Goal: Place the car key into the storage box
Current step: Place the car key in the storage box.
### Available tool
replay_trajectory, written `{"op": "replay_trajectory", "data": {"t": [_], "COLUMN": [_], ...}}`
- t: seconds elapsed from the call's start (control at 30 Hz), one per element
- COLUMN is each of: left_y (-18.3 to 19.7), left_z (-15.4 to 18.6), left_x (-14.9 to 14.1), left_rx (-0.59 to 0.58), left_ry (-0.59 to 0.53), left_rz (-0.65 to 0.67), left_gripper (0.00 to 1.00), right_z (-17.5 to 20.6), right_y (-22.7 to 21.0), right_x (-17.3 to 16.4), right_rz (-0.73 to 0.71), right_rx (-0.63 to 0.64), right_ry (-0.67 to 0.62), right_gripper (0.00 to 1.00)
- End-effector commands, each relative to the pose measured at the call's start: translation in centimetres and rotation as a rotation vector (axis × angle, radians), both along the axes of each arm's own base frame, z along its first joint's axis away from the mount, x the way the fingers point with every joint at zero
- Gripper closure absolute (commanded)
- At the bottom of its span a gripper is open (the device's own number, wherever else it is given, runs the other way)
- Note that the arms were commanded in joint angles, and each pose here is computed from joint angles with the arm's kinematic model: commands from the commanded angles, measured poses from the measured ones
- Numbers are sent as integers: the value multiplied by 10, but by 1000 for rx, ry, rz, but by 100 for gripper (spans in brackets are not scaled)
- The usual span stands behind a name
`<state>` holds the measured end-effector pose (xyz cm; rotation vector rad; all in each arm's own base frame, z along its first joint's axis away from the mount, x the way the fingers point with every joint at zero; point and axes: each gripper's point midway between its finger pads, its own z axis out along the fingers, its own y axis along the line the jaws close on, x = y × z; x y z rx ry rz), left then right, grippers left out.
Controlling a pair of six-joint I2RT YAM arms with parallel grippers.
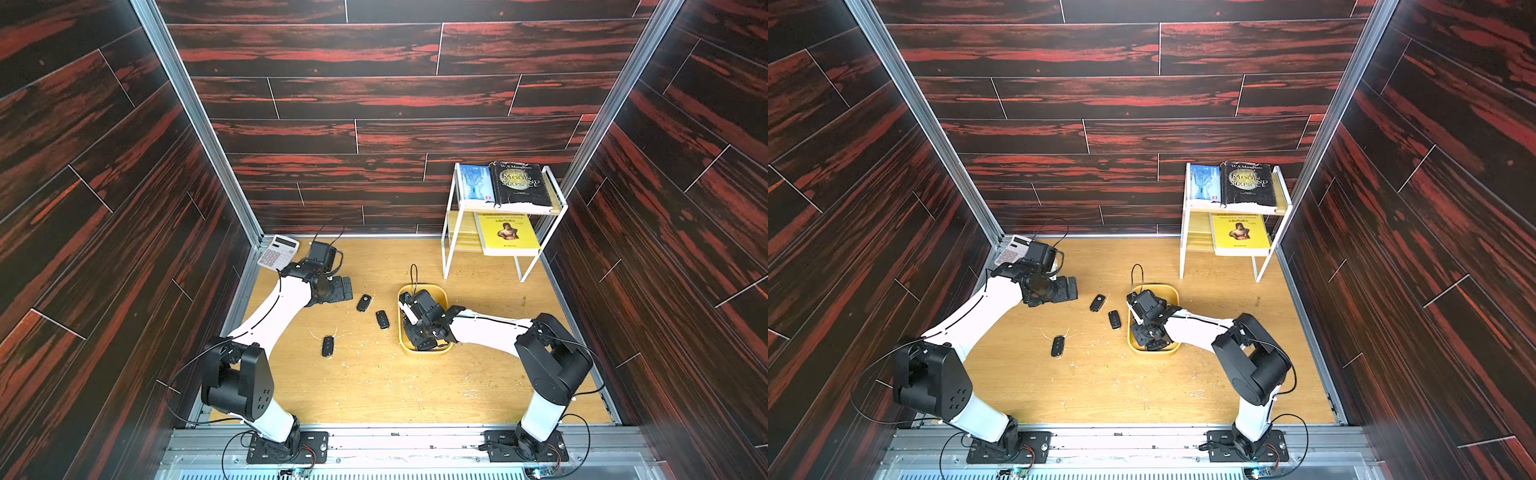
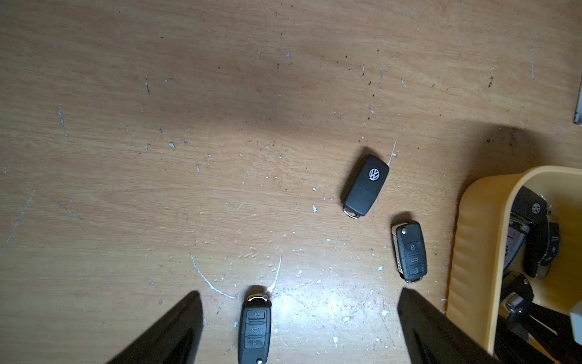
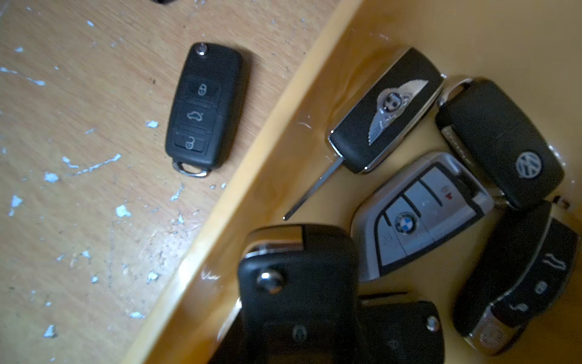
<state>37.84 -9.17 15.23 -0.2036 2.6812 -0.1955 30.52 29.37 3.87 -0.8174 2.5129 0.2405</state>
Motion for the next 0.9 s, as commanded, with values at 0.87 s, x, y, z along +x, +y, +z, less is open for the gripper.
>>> {"op": "replay_trajectory", "data": {"t": [0.87], "left_y": [-37], "left_z": [-20], "left_x": [18], "left_rx": [-87], "left_ry": [60], "left_rz": [-225], "left_gripper": [0], "right_z": [39], "right_y": [-8], "right_x": [13], "right_rz": [-93], "right_rx": [8], "right_ry": [-89], "right_gripper": [47]}}
